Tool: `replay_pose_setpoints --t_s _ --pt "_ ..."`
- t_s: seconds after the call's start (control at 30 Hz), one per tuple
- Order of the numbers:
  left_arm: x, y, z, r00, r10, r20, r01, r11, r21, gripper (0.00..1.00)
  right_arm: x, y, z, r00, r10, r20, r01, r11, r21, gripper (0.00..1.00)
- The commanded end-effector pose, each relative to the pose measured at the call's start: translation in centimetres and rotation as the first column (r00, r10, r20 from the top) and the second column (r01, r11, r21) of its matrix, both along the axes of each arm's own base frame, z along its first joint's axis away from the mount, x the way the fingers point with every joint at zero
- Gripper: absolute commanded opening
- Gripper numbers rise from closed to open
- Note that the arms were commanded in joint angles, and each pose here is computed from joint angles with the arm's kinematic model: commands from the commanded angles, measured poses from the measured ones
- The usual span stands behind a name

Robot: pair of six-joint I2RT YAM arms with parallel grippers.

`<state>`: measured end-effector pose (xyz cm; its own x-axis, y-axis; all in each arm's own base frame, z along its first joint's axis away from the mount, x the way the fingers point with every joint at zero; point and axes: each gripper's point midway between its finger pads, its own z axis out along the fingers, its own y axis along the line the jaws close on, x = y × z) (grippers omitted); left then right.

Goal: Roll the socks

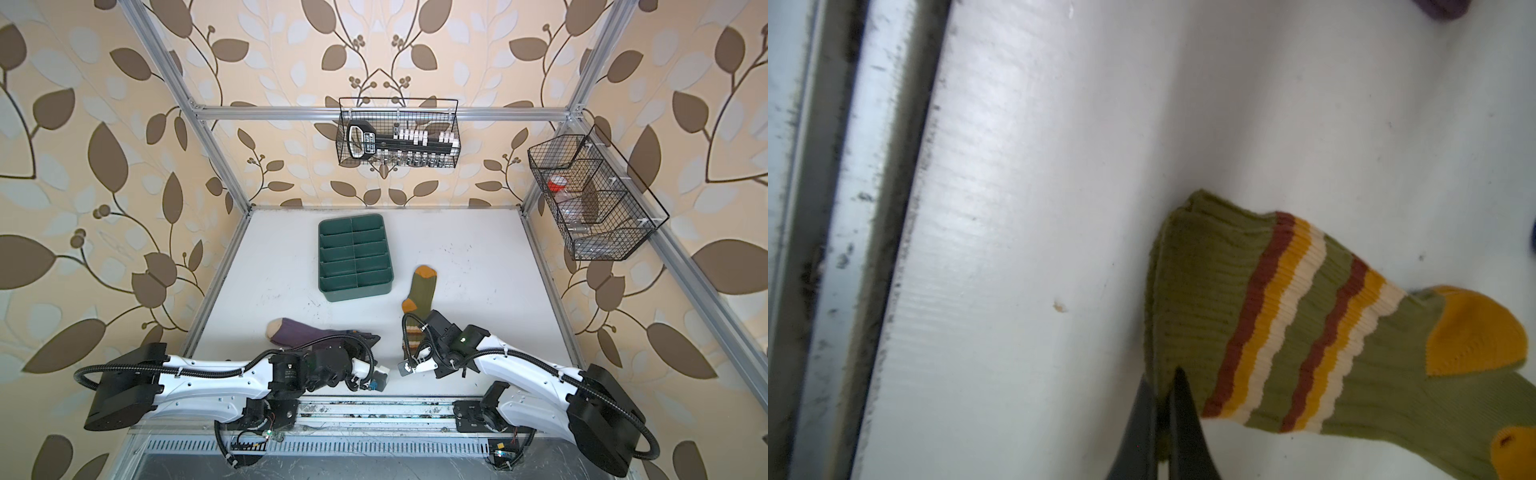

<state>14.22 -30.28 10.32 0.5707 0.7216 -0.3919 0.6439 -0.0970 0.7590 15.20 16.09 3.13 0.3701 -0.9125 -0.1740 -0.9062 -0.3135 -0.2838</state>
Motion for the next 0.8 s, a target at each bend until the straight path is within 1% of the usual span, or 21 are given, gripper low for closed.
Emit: replay_pose_setpoints --t_s 0.0,0.1,0.2,0.3,0.4,0.53,0.67,0.77 --pt "-0.7 -0.7 -0.9 0.994 -0.063 0.087 0.058 0.997 0.059 0.7 0.2 1.5 1.2 0.998 0.041 -0.039 -0.039 0.998 0.038 0.0" --pt "-1.5 -2.0 -1.4 0.982 -0.099 0.159 0.086 0.992 0.088 0.68 0.6 1.9 1.7 0.996 0.023 -0.086 -0.02 0.999 0.038 0.0" --pt "-0.9 -3.3 -0.4 0.966 -0.066 0.25 0.054 0.997 0.057 0.66 0.3 2.1 1.9 0.985 -0.016 -0.169 0.022 0.999 0.037 0.0" --pt "-0.3 -4.1 0.5 0.947 -0.038 0.318 0.029 0.999 0.032 0.65 -0.4 1.8 1.5 0.965 -0.066 -0.253 0.076 0.997 0.03 0.0" --pt "-0.3 -4.8 1.0 0.947 -0.03 0.321 0.031 1.0 0.004 0.65 -0.8 1.3 0.5 0.953 -0.102 -0.287 0.109 0.994 0.006 0.0" --pt "0.0 -5.6 -0.6 0.953 -0.004 0.302 0.008 1.0 -0.013 0.64 -0.8 1.4 0.5 0.93 -0.147 -0.337 0.16 0.987 0.01 0.0" --pt "-0.6 -5.7 -2.8 0.963 -0.007 0.268 0.01 1.0 -0.01 0.64 -0.5 1.8 1.1 0.92 -0.163 -0.356 0.184 0.983 0.026 0.0" --pt "-0.6 -6.0 -3.3 0.963 0.001 0.268 0.003 1.0 -0.015 0.64 -0.4 1.8 1.1 0.917 -0.168 -0.363 0.194 0.98 0.037 0.0"
